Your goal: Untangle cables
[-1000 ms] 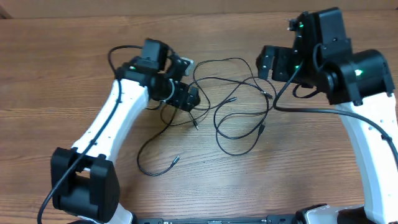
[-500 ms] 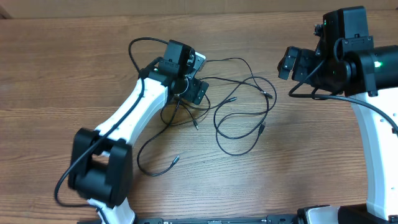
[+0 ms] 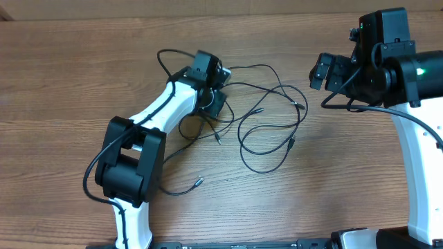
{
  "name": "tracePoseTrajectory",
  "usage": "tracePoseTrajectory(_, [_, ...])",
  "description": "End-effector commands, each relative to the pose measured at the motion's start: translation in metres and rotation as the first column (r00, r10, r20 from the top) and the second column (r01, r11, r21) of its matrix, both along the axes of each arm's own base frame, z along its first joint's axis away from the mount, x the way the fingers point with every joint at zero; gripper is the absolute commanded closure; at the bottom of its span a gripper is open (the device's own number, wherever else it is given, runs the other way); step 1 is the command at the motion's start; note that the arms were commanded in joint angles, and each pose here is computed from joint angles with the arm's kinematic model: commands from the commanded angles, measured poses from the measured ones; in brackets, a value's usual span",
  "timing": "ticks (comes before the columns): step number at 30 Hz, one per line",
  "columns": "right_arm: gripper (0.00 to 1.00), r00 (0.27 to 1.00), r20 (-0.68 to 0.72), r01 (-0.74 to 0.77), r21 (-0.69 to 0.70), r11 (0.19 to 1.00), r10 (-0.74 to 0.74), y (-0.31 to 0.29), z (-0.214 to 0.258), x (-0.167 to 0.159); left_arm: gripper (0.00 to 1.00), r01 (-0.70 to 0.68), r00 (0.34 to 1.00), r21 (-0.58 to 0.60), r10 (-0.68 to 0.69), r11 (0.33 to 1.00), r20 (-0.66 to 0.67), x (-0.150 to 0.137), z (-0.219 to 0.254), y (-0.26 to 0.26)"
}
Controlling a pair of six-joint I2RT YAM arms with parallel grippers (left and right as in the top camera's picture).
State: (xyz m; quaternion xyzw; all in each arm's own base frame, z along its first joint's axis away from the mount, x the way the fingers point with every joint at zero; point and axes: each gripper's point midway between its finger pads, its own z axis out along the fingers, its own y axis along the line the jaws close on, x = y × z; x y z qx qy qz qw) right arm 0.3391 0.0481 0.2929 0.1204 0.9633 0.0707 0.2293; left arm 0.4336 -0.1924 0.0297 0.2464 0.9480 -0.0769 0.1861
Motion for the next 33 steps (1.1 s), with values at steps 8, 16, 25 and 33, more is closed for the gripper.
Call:
tracePoseTrajectory(8, [0.0, 1.0, 0.005, 0.007, 0.008, 1.0, -0.007, 0.0, 0.002, 0.001, 0.96, -0.045, 0.865, -0.245, 0.16, 0.969, 0.475, 0.03, 0.271, 0.019])
tracePoseTrajectory(16, [0.0, 1.0, 0.005, 0.008, 0.005, 1.0, -0.008, -0.001, 0.002, 0.001, 0.96, -0.146, 0.664, -0.335, 0.343, 0.931, 0.664, 0.0, 0.387, 0.115])
tracePoseTrajectory(25, [0.01, 1.0, 0.006, 0.008, 0.005, 1.0, -0.008, -0.001, 0.002, 0.001, 0.96, -0.496, 0.535, -0.399, 0.634, 0.771, 0.559, -0.011, 0.372, 0.254])
tracePoseTrajectory(33, [0.01, 1.0, 0.006, 0.008, 0.005, 1.0, -0.008, -0.001, 0.002, 0.001, 0.96, -0.797, 0.174, -0.536, 0.956, 0.278, 0.237, -0.06, 0.332, 0.379])
